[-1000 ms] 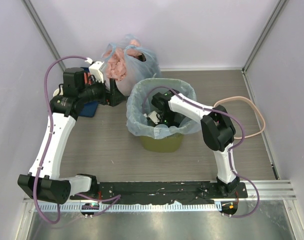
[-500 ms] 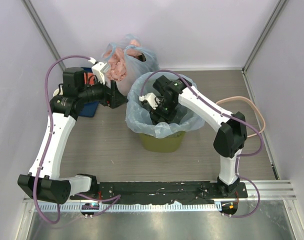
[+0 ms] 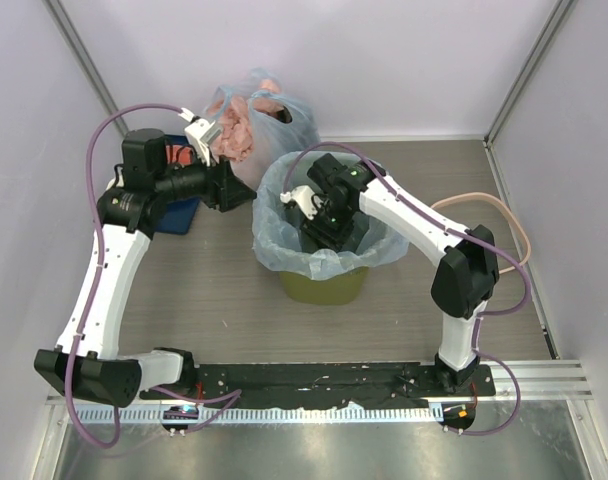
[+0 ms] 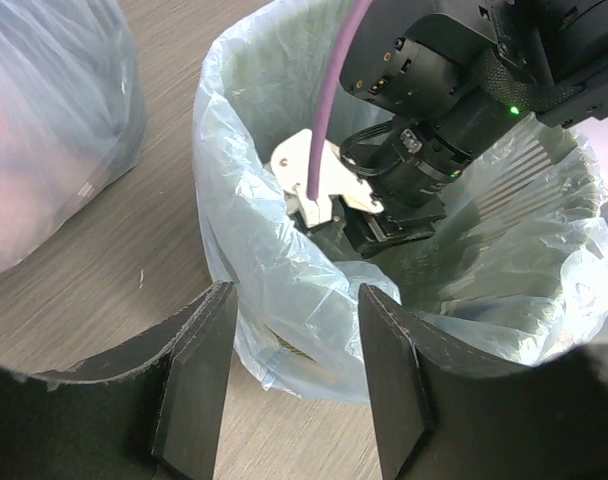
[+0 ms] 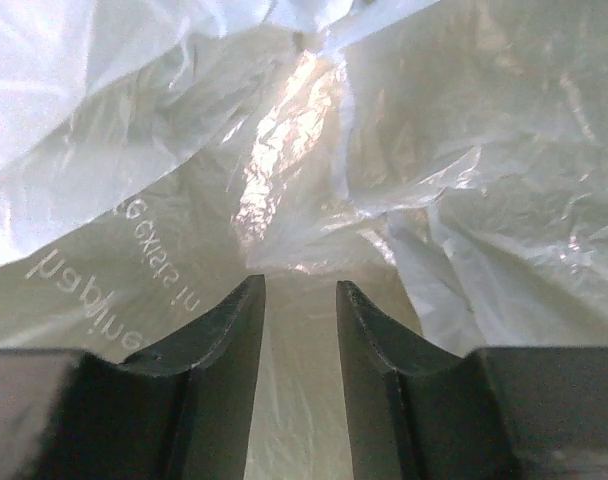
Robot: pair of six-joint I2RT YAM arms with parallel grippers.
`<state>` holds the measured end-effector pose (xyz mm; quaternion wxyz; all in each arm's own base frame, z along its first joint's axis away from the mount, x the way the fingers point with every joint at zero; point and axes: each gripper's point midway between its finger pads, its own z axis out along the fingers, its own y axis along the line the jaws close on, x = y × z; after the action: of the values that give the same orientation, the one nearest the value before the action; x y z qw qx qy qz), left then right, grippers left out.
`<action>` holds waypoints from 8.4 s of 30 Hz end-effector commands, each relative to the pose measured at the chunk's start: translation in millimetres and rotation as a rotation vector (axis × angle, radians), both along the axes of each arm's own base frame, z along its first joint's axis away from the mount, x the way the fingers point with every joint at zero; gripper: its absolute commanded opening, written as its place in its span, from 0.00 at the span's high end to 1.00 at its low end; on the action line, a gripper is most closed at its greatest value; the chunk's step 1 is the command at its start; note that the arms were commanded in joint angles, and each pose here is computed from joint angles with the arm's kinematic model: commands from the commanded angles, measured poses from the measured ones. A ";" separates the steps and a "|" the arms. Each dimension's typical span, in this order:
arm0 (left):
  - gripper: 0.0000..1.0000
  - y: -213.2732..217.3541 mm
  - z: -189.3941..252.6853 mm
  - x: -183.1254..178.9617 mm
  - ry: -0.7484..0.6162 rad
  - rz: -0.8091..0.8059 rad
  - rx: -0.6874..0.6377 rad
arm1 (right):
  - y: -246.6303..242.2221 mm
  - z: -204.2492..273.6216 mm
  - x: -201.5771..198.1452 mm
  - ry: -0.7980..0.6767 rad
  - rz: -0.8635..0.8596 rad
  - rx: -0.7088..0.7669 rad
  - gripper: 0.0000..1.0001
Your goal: Put the trash bags into the trash bin
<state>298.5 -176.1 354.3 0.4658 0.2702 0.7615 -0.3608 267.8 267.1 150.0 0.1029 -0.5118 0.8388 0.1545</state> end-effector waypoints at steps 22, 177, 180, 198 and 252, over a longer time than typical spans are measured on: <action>0.48 -89.6 12.8 -78.5 -0.231 -0.372 0.129 | -46.8 229.2 49.0 -0.461 -0.484 0.723 0.66; 1.00 -17.9 106.5 60.5 0.084 0.690 -0.204 | -48.7 354.9 -57.6 -1.070 0.059 0.461 0.05; 1.00 -8.8 91.2 48.5 0.109 0.757 -0.177 | -54.9 371.9 -51.5 -1.124 0.008 0.518 0.04; 1.00 -14.3 27.0 59.0 0.111 0.833 -0.020 | -108.1 259.0 -62.8 -1.081 0.174 0.207 0.00; 1.00 -54.9 -7.7 48.6 0.125 0.628 -0.082 | -112.7 312.3 -2.0 -0.982 -0.457 0.513 0.01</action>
<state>342.5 -224.0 348.3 0.5139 -0.0176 0.8247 -0.2357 260.6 152.9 454.5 0.6136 -0.3043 0.7256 0.0659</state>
